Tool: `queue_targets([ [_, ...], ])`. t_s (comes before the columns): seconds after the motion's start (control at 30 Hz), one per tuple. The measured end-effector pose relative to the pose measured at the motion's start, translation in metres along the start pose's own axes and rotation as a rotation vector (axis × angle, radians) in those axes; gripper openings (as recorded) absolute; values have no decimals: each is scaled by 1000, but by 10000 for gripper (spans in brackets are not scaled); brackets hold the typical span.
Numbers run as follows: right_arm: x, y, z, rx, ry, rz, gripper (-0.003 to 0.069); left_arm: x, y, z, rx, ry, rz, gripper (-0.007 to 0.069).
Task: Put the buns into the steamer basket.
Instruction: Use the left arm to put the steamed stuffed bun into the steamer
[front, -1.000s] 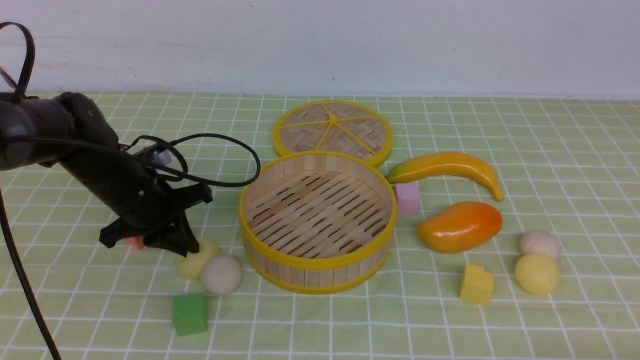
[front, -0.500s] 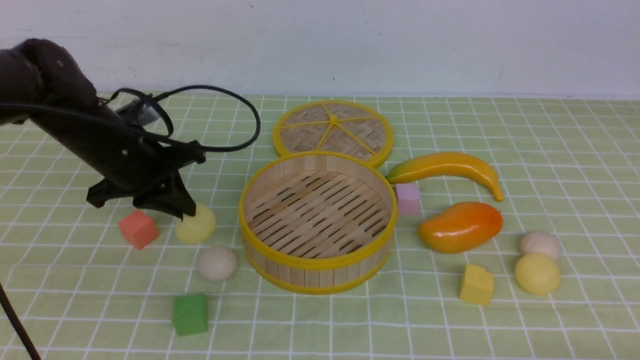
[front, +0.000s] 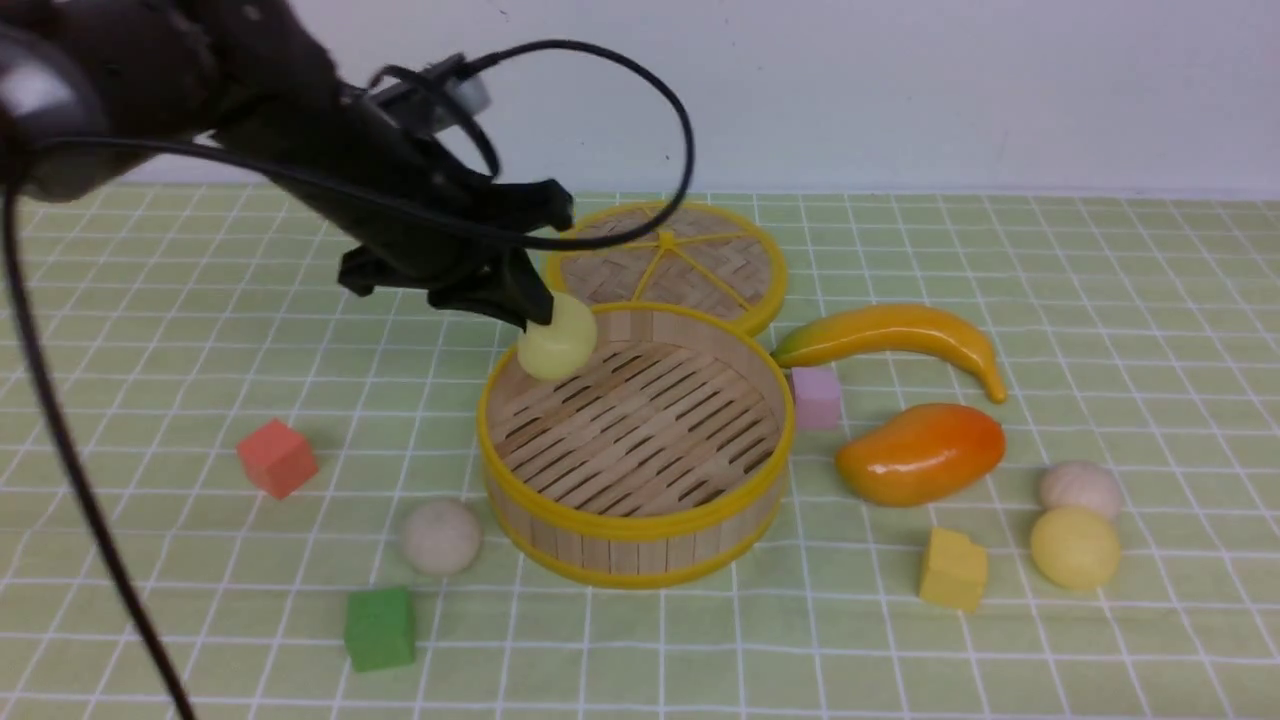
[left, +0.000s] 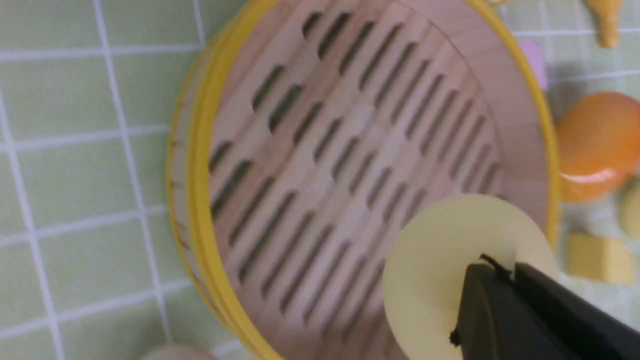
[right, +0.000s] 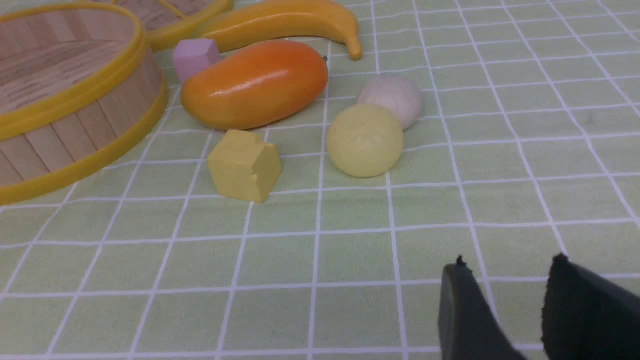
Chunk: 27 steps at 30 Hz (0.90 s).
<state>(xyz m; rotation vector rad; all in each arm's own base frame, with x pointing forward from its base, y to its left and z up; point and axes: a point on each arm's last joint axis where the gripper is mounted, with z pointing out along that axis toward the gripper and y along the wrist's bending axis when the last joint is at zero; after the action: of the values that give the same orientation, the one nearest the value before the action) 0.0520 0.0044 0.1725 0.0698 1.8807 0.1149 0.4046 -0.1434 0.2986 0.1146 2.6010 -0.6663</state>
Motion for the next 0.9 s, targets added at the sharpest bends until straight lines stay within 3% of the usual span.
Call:
queue_targets([
  [0.2,0,0,0,0,0,0,239,-5,14,43,-92,-23,-83,-8],
  [0.6,0,0,0,0,0,0,239,-5,19,54,-101,-28,-214,41],
  [0.73,0,0,0,0,0,0,239,-4,19,54,-107,-10,-219,108],
  [0.9,0,0,0,0,0,0,239,-1,21,53,-131,13,-204,267],
])
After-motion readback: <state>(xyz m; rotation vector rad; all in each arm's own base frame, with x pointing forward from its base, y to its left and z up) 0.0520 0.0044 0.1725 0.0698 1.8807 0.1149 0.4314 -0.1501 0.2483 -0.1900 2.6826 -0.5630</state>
